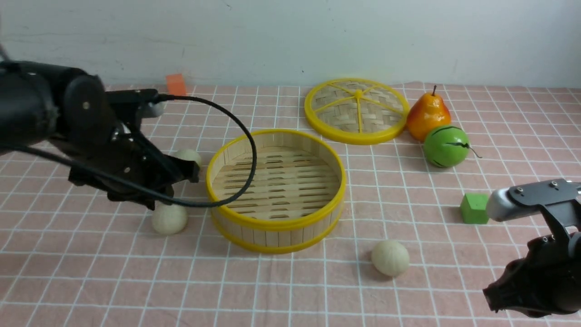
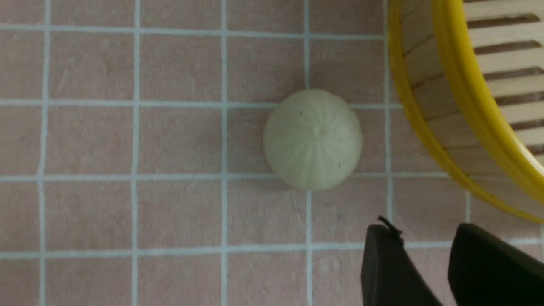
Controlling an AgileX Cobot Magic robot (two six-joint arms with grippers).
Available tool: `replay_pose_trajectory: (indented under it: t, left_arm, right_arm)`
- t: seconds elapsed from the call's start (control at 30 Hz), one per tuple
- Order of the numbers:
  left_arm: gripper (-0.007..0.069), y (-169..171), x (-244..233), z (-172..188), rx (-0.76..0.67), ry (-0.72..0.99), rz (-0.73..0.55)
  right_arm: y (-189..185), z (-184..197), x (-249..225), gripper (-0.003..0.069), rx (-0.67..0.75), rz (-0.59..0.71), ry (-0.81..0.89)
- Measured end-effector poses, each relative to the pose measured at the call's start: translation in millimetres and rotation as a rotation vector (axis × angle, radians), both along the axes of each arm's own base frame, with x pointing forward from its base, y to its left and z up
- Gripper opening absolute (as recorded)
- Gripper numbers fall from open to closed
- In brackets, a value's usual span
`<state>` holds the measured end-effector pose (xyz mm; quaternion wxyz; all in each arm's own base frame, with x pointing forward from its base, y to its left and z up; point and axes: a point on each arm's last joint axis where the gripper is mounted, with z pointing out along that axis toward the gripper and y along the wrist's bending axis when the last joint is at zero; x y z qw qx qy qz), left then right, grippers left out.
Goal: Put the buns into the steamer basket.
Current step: Use the left arm to grab a steamed stuffed bun
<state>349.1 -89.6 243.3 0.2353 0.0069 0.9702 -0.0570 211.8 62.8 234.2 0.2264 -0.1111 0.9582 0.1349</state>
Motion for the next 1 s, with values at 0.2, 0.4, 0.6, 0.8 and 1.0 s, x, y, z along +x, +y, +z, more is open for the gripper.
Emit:
replay_pose_trajectory:
  t: [0.2,0.4,0.6,0.8,1.0]
  left_arm:
    - [0.0259,-3.1,31.9,-32.1,0.072,0.024,-0.005]
    - [0.0104,0.2,40.9,-49.9,0.125,0.030,0.029]
    - [-0.0013,-0.7,43.7,-14.9,0.111,-0.033,0.045]
    - [-0.0014,-38.4,34.5,92.1,0.040,-0.335,-0.080]
    - [-0.0012,-39.2,32.3,57.9,0.088,-0.130,-0.040]
  right_arm:
    - [0.3,0.0,-0.1,0.0000,0.000,0.003,-0.001]
    - [0.4,0.1,0.1,0.0001,0.002,0.002,-0.003]
    - [0.2,0.7,1.4,0.0006,0.002,-0.004,-0.018]
    - [-0.1,1.6,4.0,0.0011,0.002,-0.013,-0.045]
    - [0.0,1.5,3.8,0.0017,0.002,-0.012,-0.043]
